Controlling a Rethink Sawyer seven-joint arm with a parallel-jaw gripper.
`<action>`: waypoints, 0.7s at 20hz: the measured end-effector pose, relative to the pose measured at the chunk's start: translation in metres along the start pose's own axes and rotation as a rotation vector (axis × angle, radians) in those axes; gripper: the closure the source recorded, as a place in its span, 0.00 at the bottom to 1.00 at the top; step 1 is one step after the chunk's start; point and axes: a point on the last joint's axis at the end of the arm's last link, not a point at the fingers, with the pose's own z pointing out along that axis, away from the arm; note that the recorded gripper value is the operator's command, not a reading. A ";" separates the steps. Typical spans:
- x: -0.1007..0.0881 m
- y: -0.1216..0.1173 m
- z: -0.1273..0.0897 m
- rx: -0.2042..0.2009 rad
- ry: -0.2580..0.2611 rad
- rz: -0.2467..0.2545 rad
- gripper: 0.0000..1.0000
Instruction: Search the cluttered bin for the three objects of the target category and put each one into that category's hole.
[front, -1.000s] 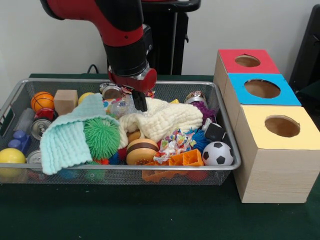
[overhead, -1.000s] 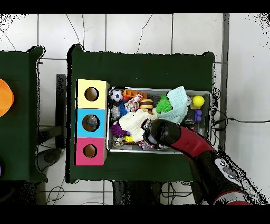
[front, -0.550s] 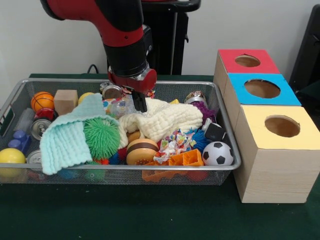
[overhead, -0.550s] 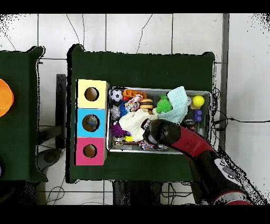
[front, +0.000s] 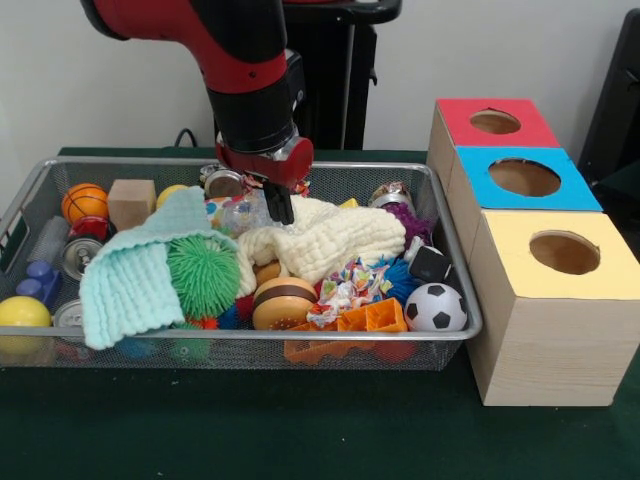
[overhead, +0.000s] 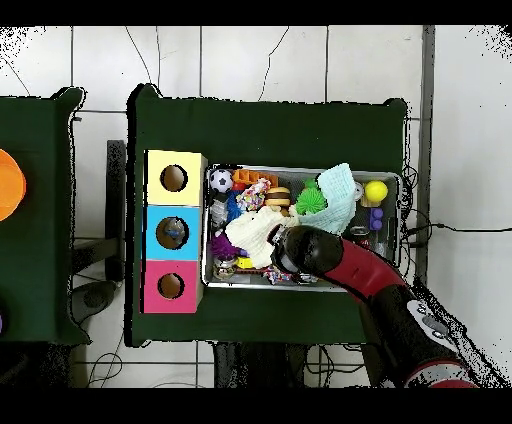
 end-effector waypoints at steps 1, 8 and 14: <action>0.000 0.000 0.000 0.000 0.000 0.000 1.00; 0.000 0.000 0.000 0.000 0.000 0.000 1.00; 0.000 0.003 -0.001 0.000 -0.002 -0.004 0.00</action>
